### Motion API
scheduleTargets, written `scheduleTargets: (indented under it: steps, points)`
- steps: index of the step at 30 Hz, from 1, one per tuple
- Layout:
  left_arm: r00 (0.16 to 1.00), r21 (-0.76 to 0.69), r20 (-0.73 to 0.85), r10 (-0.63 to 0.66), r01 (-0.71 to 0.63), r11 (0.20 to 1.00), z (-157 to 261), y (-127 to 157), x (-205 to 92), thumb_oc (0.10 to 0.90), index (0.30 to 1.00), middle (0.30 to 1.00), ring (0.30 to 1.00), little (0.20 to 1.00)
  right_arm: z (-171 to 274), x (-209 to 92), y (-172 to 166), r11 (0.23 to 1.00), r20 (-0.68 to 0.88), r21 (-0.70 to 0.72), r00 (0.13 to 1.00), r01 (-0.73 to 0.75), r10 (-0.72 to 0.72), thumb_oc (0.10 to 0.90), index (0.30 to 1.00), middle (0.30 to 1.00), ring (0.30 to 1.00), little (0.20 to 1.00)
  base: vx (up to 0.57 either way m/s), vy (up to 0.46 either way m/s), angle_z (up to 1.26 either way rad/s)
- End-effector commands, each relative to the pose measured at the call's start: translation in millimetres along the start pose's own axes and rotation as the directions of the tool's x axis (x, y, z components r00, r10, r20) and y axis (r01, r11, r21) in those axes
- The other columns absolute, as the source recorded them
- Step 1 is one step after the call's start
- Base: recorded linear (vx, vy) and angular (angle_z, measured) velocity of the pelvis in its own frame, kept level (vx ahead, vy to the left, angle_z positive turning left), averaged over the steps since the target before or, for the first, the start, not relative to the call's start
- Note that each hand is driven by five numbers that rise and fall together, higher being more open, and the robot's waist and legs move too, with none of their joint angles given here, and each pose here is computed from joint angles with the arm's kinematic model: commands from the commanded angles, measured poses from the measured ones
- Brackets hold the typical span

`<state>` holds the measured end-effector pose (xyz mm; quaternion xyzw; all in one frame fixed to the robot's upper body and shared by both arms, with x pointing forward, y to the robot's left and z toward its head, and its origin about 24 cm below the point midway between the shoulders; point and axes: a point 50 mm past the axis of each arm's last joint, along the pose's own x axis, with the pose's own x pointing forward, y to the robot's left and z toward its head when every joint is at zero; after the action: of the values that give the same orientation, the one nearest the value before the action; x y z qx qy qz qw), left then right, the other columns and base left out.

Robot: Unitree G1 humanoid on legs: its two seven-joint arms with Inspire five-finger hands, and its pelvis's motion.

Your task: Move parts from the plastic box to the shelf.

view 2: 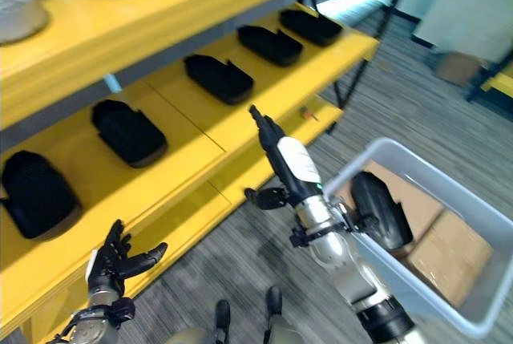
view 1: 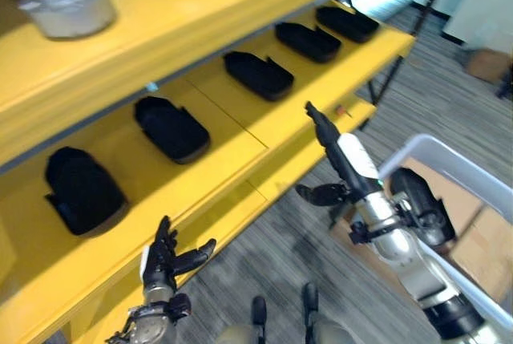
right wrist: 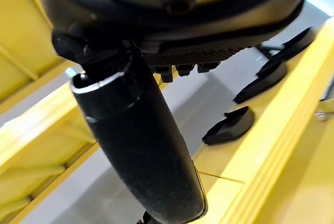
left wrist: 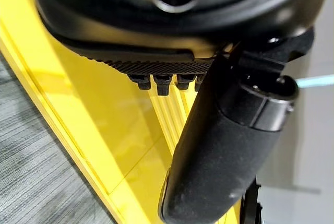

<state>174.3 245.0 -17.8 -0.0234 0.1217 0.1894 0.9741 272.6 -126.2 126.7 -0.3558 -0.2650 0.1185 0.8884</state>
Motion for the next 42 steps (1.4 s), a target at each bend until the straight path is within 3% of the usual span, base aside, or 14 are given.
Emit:
scheduleTargets:
  steps: [1,9,21,33,42]
  points:
    - [0.951,0.014,0.270,-0.151,0.153,0.988,59.7,-31.8,27.2,0.900,1.000,1.000,1.000,1.000,40.4,32.0,-23.0,0.994,0.237,-0.032,0.967,0.107,-0.097,0.900,1.000,1.000,1.000,1.000,0.04,-0.117,-0.74]
    - [0.958,-0.016,0.270,-0.097,0.105,0.994,61.0,-26.1,30.0,0.900,1.000,1.000,1.000,1.000,42.4,35.9,-31.0,0.985,0.247,-0.096,0.962,0.145,-0.118,0.900,1.000,1.000,1.000,1.000,0.18,-0.308,-0.64]
    - [0.951,-0.032,0.280,-0.135,0.149,0.988,64.5,-39.5,30.5,0.900,1.000,1.000,1.000,1.000,33.6,27.0,-46.7,0.972,0.231,-0.093,0.954,0.215,-0.189,0.900,1.000,1.000,1.000,1.000,0.13,-0.295,-0.28]
    - [0.946,-0.005,0.287,-0.153,0.162,0.987,65.3,-36.8,26.7,0.900,1.000,1.000,1.000,1.000,11.7,20.1,-66.1,0.935,0.150,-0.214,0.955,0.282,-0.254,0.900,1.000,1.000,1.000,1.000,0.16,0.168,-0.61]
    - [0.925,0.011,0.345,-0.162,0.168,0.986,82.1,-39.6,31.3,0.900,1.000,1.000,1.000,1.000,12.0,38.0,-80.8,0.884,0.180,-0.402,0.967,0.239,-0.179,0.900,1.000,1.000,1.000,1.000,0.00,0.098,-0.13]
